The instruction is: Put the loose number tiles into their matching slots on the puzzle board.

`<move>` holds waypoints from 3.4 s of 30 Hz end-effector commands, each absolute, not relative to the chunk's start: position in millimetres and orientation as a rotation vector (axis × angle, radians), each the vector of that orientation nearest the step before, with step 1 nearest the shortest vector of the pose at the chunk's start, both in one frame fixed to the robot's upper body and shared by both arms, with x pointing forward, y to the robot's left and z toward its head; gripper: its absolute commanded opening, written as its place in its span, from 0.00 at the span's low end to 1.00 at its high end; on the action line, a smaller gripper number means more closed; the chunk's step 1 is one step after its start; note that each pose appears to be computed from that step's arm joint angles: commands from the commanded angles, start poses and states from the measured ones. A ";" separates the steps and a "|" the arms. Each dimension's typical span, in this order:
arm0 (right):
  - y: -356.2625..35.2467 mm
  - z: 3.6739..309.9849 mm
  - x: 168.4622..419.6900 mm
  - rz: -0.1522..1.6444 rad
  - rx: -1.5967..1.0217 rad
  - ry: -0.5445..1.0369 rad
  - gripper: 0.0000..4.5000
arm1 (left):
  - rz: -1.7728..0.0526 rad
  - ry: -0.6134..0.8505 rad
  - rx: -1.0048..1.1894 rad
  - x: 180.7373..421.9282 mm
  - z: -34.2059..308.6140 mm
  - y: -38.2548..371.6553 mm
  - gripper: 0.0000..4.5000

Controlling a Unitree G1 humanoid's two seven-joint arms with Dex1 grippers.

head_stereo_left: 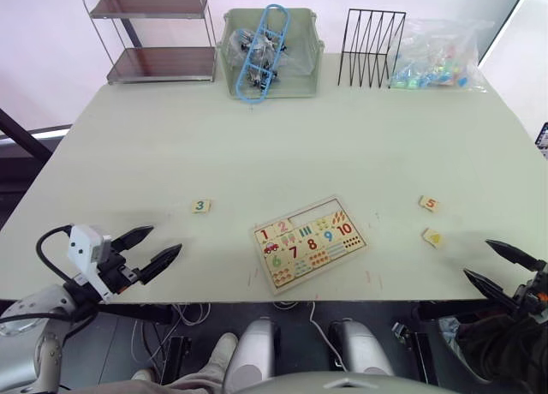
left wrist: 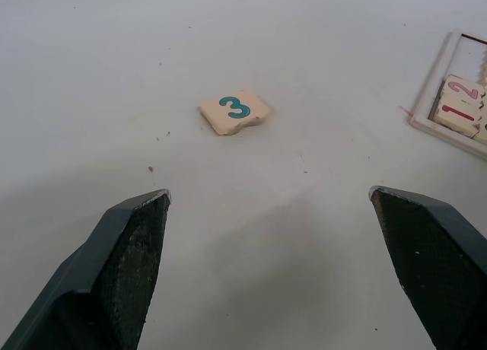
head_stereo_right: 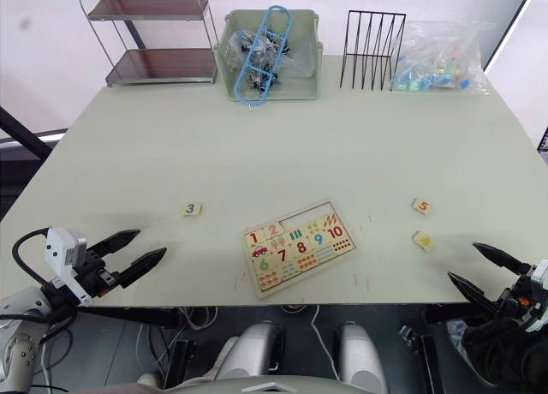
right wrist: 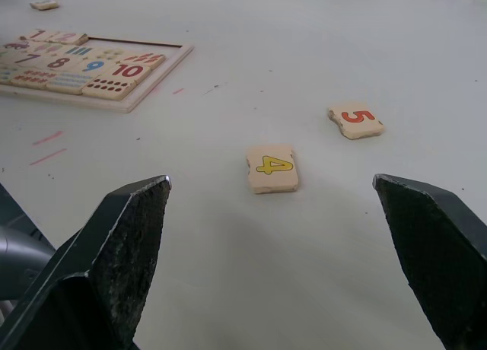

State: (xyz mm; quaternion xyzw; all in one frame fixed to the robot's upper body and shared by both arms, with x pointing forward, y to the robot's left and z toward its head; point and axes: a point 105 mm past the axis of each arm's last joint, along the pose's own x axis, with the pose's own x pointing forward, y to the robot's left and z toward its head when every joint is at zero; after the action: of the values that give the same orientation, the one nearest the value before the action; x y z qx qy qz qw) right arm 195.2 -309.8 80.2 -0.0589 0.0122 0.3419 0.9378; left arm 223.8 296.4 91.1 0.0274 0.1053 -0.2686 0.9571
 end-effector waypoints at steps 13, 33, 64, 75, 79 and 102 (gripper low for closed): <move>-303.3 93.6 190.1 0.734 -0.139 -0.036 1.00 | -0.599 0.174 0.132 236.2 107.9 297.1 0.99; -267.0 108.2 179.2 0.885 -0.118 -0.113 1.00 | -0.881 0.252 0.329 284.2 117.6 310.4 0.99; -257.7 113.3 176.5 0.941 -0.134 -0.159 1.00 | -0.245 0.182 0.178 289.9 115.4 259.1 0.99; -259.3 116.7 176.9 0.961 -0.138 -0.149 1.00 | 0.022 0.198 0.085 286.2 105.6 243.2 0.99; -259.9 117.5 177.9 0.961 -0.139 -0.147 1.00 | 0.009 0.249 0.085 285.2 97.4 245.0 0.99; -252.8 121.8 176.0 1.003 -0.140 -0.170 1.00 | -0.009 0.305 0.070 303.3 77.6 223.8 0.61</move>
State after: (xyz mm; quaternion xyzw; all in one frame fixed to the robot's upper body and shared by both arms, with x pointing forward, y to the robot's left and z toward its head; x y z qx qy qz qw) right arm 177.2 -254.1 112.6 -0.0561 -0.0655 0.4739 0.8764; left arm 303.5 222.7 81.6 0.0320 0.1423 -0.0119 0.9892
